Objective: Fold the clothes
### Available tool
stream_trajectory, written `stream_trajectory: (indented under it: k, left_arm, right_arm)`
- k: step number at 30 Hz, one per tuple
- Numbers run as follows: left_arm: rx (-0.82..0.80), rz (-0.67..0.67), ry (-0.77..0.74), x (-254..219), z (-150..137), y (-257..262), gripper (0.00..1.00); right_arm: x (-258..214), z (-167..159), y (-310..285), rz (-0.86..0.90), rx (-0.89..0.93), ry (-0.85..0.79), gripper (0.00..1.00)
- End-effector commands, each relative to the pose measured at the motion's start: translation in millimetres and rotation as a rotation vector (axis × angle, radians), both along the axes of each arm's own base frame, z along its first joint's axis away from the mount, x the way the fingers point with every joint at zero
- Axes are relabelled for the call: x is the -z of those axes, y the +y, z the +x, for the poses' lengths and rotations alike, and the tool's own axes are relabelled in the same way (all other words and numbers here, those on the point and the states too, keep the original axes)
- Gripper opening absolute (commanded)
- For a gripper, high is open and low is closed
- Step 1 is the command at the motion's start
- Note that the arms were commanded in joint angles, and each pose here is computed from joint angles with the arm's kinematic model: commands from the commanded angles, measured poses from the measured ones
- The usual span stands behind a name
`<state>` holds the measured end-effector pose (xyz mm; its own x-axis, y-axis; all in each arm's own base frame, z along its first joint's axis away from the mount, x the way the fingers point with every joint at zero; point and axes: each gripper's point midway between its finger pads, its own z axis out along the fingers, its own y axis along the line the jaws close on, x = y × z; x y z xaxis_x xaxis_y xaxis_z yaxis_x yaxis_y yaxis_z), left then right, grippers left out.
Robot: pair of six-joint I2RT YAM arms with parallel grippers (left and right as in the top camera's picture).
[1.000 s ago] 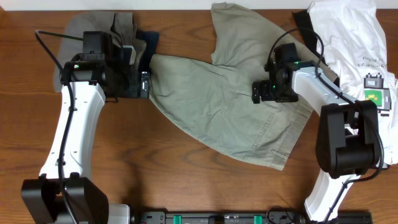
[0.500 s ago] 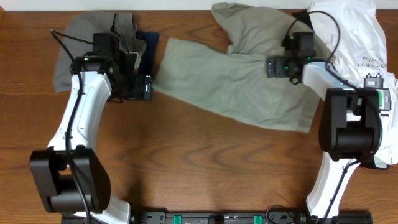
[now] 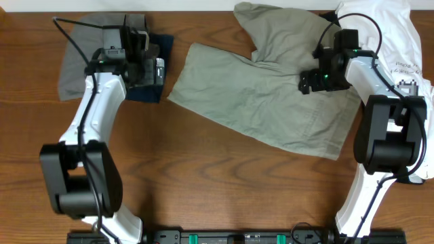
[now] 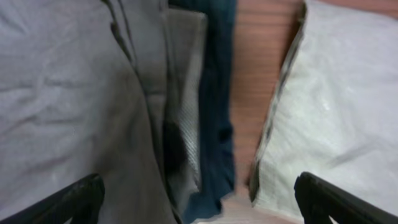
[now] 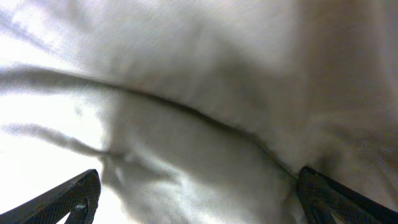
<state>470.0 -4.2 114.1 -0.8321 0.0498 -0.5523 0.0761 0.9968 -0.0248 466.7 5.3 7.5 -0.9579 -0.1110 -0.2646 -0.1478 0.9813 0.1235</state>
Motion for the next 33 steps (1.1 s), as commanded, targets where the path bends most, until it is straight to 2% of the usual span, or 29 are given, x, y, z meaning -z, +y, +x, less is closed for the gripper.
stream_trajectory:
  k: [1,8,18,28,33]
  left_arm:
    - [-0.047,0.075,0.03,25,9,15,0.98]
    - [-0.032,0.085,0.122,76,9,16,0.98]
    - [-0.108,0.142,0.215,135,4,50,0.98]
    - [-0.255,0.107,0.175,157,14,92,0.98]
    - [-0.277,0.108,0.161,156,16,100,0.98]
  right_arm:
    - [-38,3,36,0.059,-0.081,-0.064,0.99]
    - [-61,-2,60,0.06,-0.134,-0.092,0.99]
    - [-60,-6,66,0.061,-0.146,-0.08,0.99]
    - [-59,-10,66,0.061,-0.146,-0.064,0.99]
    - [-59,-10,66,0.061,-0.146,-0.065,0.99]
